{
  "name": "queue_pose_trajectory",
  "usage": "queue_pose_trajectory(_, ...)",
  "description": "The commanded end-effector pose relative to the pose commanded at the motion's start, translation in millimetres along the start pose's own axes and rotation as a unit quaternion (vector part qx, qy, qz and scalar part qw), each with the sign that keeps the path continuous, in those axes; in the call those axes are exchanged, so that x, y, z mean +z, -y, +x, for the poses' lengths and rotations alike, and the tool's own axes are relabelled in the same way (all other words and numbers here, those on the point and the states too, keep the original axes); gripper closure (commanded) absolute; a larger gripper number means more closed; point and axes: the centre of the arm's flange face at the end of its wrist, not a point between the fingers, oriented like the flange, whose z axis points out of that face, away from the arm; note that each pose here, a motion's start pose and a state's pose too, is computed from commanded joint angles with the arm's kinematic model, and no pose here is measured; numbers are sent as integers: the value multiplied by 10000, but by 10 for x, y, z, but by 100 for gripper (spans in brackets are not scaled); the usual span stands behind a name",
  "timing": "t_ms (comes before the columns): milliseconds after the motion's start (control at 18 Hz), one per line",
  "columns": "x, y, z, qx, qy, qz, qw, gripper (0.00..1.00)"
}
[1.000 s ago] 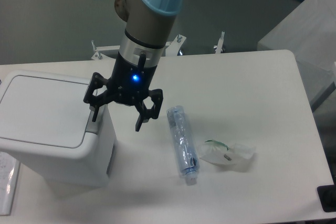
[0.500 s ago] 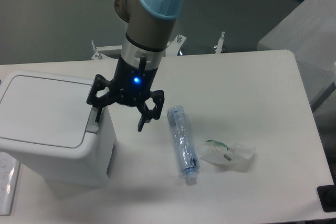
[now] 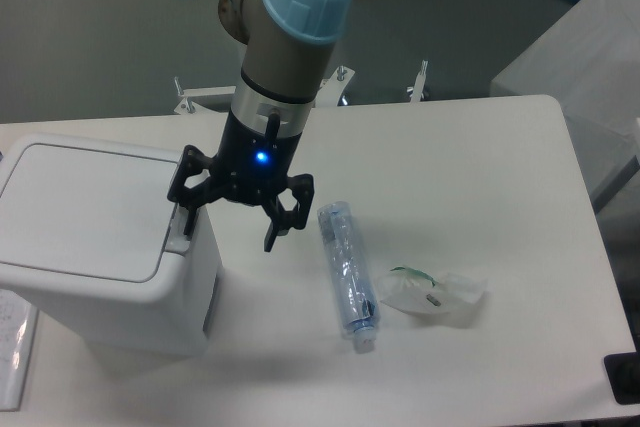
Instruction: Open the trash can
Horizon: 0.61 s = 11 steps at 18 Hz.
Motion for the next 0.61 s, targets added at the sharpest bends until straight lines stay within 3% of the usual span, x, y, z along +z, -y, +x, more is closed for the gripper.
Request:
queue_pose_trajectory(278,-10,6,3,-8,0,0,10000,0)
queue_pose_trajectory(611,-303,182,-32,45,122,283,9995,0)
